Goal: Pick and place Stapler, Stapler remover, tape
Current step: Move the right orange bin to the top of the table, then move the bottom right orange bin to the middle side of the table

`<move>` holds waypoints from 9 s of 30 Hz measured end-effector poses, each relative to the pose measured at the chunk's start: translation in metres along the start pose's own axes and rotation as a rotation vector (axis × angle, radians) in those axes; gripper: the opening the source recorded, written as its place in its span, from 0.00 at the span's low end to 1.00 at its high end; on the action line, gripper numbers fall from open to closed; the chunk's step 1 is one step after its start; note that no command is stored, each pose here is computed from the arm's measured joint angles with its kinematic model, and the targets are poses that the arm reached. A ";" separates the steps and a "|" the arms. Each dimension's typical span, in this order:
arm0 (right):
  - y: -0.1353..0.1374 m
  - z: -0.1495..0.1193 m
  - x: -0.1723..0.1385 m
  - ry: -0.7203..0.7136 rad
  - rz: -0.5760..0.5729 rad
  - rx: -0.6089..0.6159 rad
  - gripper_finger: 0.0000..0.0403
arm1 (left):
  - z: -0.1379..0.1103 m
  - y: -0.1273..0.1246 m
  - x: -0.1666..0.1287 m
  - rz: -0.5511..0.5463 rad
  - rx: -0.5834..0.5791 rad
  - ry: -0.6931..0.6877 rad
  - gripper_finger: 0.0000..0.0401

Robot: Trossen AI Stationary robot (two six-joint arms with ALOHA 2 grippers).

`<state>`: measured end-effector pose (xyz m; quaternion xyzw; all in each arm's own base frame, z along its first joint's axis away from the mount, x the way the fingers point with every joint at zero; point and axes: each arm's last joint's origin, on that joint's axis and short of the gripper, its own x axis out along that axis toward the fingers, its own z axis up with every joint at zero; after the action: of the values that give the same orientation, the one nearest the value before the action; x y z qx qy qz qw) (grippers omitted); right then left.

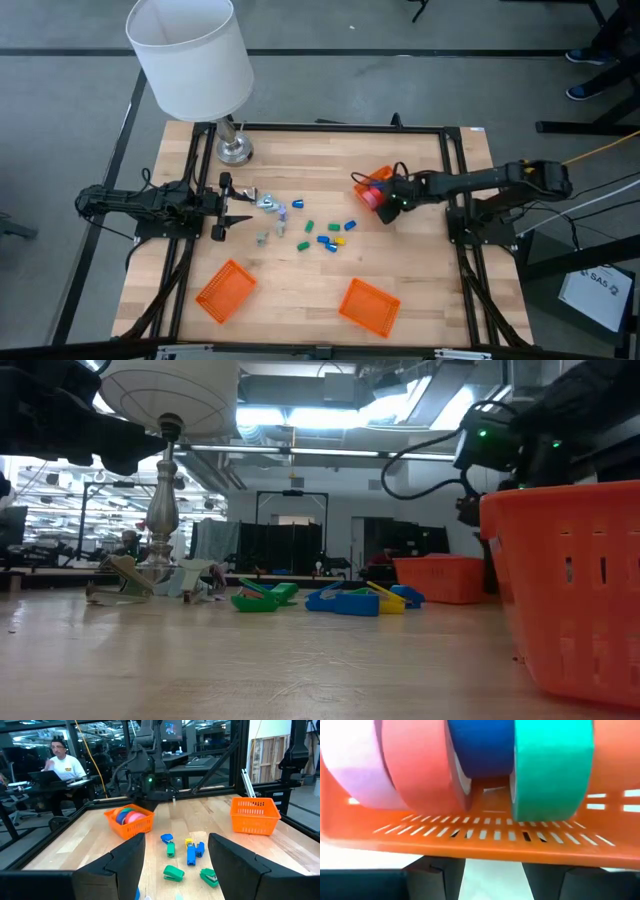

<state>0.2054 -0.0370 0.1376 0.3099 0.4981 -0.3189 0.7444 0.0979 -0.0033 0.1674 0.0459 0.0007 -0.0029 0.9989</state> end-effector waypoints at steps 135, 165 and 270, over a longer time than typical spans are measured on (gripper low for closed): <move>0.199 -0.012 -0.075 -0.188 0.334 -0.891 0.35 | 0.000 0.000 0.000 0.000 0.000 0.000 0.54; 0.226 -0.130 -0.043 0.174 0.391 -0.945 0.03 | 0.000 0.000 0.000 0.000 0.000 0.000 0.54; 0.048 0.049 -0.003 0.196 -0.086 -0.924 0.06 | 0.000 0.000 0.000 0.000 0.000 0.000 0.54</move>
<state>0.2687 -0.0461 0.1623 -0.0463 0.6681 -0.0638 0.7399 0.0979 -0.0033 0.1674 0.0459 0.0007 -0.0029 0.9989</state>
